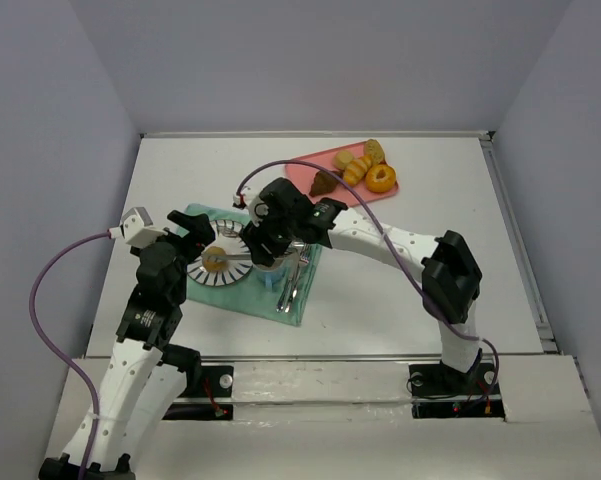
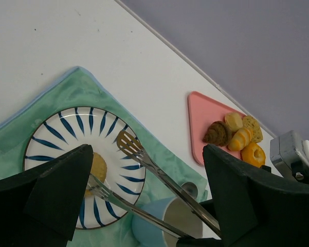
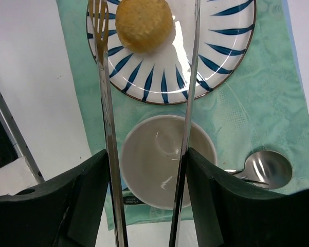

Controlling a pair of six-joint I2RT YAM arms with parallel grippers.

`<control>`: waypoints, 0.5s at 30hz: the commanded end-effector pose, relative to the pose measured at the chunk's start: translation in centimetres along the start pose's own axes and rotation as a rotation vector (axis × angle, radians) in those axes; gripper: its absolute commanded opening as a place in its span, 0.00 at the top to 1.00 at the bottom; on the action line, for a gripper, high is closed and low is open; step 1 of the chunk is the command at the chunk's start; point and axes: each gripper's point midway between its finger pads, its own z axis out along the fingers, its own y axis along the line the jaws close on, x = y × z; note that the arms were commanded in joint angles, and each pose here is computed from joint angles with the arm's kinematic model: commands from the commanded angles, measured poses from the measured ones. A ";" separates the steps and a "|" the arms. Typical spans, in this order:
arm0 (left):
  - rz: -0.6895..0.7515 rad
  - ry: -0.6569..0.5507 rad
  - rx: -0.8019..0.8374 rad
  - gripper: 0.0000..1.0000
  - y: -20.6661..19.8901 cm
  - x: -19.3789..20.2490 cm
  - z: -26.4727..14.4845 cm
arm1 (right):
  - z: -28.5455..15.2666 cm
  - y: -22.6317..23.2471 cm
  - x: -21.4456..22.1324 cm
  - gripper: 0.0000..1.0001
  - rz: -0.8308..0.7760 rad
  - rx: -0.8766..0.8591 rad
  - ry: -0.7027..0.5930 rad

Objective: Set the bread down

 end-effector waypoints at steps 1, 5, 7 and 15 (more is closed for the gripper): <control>-0.030 -0.056 0.028 0.01 -1.2 -2.0 -0.4 | -2.6 0.1 -4.4 0.39 -0.014 0.033 -0.115; -0.030 -0.056 0.032 0.01 -1.2 -2.0 -0.5 | -3.8 -0.8 -6.0 0.44 0.031 0.108 -0.169; -0.031 -0.059 0.033 0.01 -1.2 -2.1 -0.5 | -5.2 -2.0 -7.1 0.45 0.050 0.194 -0.211; -0.023 -0.045 0.024 0.01 -1.2 -1.7 -0.1 | -12.4 -9.1 -8.9 0.45 0.268 0.450 -0.374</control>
